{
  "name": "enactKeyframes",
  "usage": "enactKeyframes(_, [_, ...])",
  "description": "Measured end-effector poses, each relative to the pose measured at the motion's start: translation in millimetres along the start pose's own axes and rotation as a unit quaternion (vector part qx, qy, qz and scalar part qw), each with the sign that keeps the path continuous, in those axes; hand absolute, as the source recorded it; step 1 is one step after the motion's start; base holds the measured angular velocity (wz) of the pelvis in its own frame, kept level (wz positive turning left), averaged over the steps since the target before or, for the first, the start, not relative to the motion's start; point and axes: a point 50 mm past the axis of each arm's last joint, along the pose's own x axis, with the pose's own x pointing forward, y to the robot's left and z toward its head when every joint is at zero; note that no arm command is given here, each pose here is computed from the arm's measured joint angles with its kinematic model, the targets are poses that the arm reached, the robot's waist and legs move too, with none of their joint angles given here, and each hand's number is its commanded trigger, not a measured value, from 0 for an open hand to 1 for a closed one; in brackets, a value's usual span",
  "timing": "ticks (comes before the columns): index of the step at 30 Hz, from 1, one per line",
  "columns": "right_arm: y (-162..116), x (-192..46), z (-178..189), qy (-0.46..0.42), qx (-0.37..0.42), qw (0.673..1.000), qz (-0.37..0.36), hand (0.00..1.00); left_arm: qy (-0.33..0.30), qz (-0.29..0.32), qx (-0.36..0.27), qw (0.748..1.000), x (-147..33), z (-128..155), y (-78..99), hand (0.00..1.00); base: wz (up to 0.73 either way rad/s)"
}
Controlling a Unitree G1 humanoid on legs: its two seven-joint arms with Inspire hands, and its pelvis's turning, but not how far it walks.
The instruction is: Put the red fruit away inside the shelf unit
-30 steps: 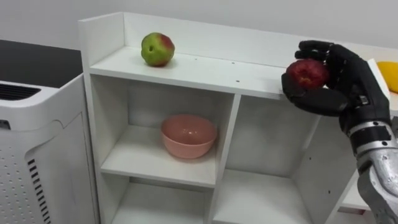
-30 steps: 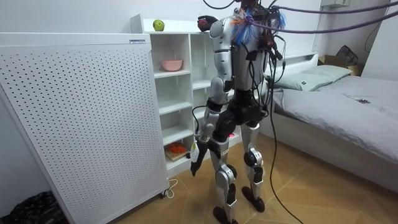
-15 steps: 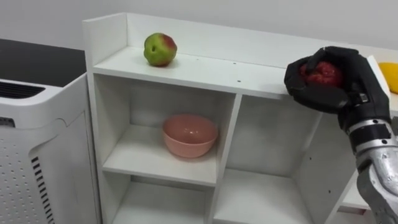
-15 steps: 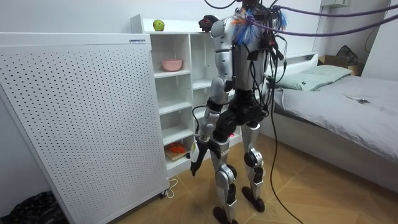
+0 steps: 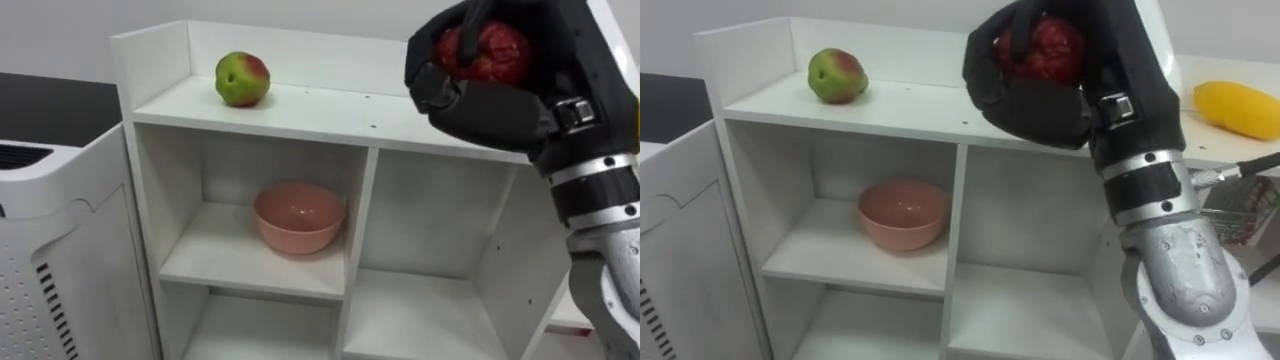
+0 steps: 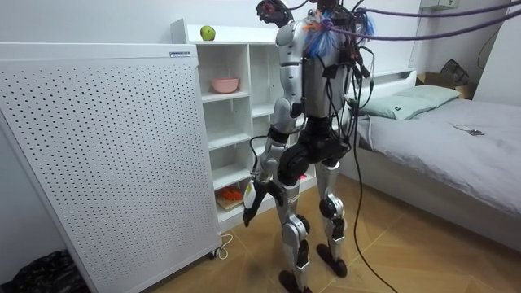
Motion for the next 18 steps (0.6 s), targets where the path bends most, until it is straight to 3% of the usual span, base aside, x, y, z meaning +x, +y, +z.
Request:
enactKeyframes(4, [5.2, -12.4, 4.5, -0.003, 0.023, 1.0, 0.016, 1.0, 0.007, 0.002, 0.0, 1.0, -0.1, -3.1, -1.8, 0.0, -0.07])
enactKeyframes(10, [11.3, -41.7, -15.5, 0.062, 0.059, 0.996, 0.03, 1.0, 0.018, -0.005, -0.004, 1.0, -0.7, -8.2, -6.3, 0.0, -0.05])
enactKeyframes(18, [30.0, -94.3, -94.1, 0.261, 0.142, 0.955, 0.017, 1.0, 0.012, -0.006, 0.012, 1.0, 1.0, 4.3, -11.0, 0.0, 0.01])
